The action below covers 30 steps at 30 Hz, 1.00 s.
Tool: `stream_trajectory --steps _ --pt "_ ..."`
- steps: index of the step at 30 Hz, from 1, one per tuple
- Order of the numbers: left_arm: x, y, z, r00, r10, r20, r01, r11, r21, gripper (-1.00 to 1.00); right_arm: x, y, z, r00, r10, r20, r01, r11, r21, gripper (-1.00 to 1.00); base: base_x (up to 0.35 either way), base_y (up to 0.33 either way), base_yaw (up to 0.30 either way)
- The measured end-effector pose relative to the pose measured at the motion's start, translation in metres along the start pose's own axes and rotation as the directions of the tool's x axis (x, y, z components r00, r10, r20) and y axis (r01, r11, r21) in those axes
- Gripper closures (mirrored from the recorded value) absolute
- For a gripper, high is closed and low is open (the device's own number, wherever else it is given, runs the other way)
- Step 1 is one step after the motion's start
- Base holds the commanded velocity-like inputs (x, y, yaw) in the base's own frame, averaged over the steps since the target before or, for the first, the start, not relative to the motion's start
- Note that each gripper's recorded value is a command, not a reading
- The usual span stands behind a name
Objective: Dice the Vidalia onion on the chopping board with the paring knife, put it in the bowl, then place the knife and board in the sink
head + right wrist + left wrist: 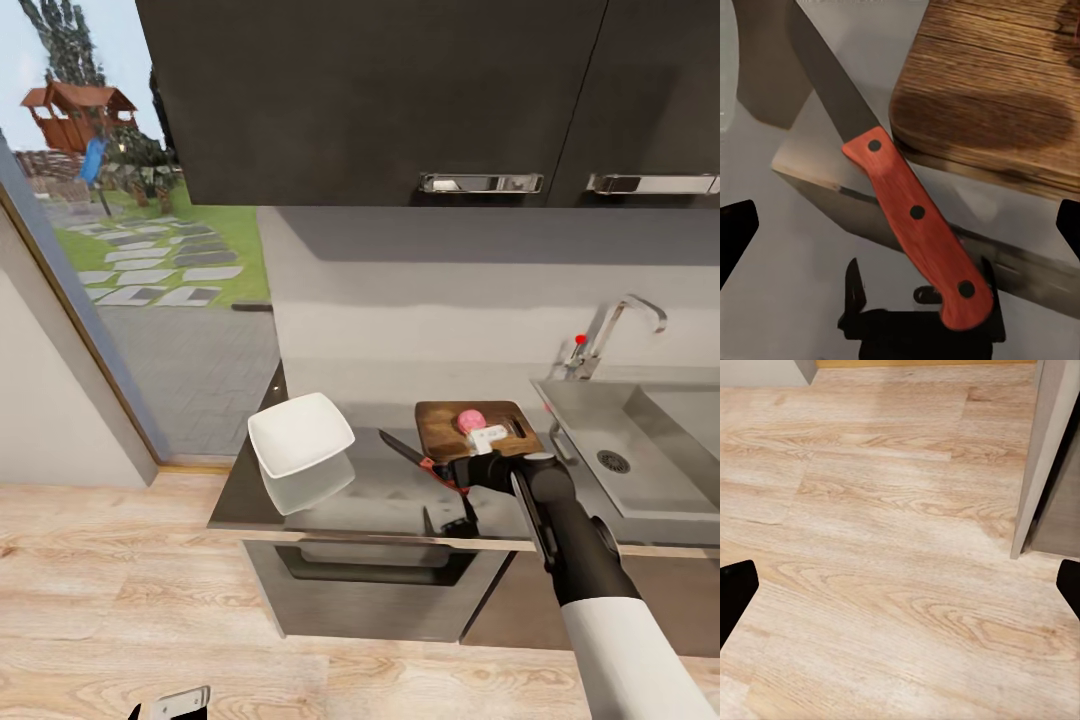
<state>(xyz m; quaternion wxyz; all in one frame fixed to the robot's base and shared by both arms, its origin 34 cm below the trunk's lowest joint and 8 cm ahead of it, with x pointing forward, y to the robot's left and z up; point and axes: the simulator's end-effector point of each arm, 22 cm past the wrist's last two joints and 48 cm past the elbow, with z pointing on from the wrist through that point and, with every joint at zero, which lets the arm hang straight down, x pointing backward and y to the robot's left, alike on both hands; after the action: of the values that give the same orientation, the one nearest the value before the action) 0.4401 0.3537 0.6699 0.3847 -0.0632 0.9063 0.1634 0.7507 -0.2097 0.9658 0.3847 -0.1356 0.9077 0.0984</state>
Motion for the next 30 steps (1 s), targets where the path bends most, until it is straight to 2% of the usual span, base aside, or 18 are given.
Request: stream_trajectory --steps 10,30 --pt "0.0003 0.0001 -0.0002 1.0 0.0 -0.001 0.0 1.0 0.0 -1.0 0.0059 0.0075 0.0059 1.0 -0.011 0.0 0.011 0.999 -0.042 -1.0 0.0 0.0 0.0" --pt "0.0002 0.0019 0.0 1.0 0.0 0.0 0.0 1.0 -0.007 -1.0 0.0073 0.0072 0.007 1.0 -0.015 0.002 0.015 0.999 -0.044 -1.0 0.0 0.0 0.0"
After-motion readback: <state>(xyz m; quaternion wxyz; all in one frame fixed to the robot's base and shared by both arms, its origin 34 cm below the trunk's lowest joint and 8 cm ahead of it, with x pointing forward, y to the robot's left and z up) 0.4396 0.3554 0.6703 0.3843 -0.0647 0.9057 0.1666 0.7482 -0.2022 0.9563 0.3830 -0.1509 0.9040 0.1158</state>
